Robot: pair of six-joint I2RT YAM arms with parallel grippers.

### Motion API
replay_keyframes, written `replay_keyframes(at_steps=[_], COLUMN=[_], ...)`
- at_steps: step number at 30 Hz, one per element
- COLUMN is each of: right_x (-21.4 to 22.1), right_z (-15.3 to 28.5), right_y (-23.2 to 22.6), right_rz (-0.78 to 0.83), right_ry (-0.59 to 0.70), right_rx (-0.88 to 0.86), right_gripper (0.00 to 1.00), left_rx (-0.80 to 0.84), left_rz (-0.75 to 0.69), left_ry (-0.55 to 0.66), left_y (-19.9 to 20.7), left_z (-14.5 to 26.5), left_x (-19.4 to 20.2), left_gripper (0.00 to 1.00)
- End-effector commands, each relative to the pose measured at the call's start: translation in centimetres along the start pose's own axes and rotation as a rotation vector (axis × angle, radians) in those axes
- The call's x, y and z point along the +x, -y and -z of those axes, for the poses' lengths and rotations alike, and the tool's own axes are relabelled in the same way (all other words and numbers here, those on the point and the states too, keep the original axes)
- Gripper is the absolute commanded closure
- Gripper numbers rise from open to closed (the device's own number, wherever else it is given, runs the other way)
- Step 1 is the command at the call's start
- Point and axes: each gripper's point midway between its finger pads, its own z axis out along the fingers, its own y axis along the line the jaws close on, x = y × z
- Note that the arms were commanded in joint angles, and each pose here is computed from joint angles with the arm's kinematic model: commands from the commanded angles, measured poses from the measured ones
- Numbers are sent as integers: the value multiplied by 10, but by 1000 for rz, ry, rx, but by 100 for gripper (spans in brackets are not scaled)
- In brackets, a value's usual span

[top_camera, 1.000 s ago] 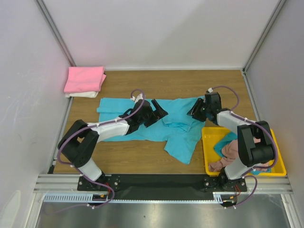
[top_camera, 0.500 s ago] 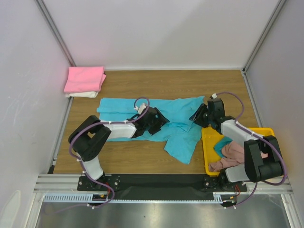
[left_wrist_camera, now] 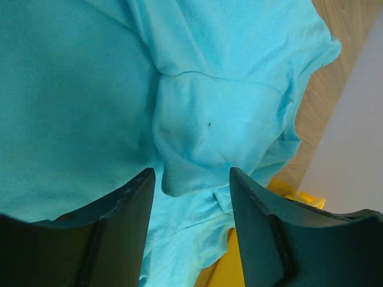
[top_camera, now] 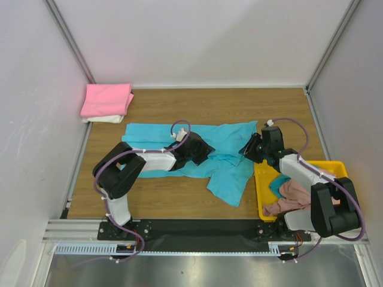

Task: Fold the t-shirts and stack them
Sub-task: Fold the tshirt

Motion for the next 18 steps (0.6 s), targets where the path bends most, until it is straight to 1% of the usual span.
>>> replay_keyframes(at_steps=[1, 4, 5, 7, 8, 10, 11, 14, 18], right_x=[-3, -3, -3, -2, -2, 0, 1, 4, 8], right_z=[3, 3, 3, 3, 3, 2, 2, 0, -2], right_y=[-3, -4, -3, -4, -4, -4, -4, -3, -3], right_rz=[13, 15, 14, 17, 16, 20, 23, 28, 37], right_ry=[18, 16, 16, 12, 10, 5, 1, -13, -25], right_rx=[-3, -3, -3, -5, -5, -5, -5, -1, -2], right_gripper=[57, 59, 60, 61, 62, 61, 61, 62, 62], left_rx=[55, 51, 49, 43, 43, 32, 33, 22, 17], left_rz=[36, 40, 41, 42, 44, 41, 38, 25, 3], left_ry=[22, 29, 28, 27, 27, 30, 34, 49, 73], left_y=[23, 22, 22, 20, 21, 20, 22, 21, 21], left_z=[-1, -2, -3, -5, -5, -5, -4, 0, 8], left_x=[-3, -4, -4, -3, -3, -4, -5, -8, -14], left_gripper=[42, 49, 55, 64, 73, 81, 88, 98, 99])
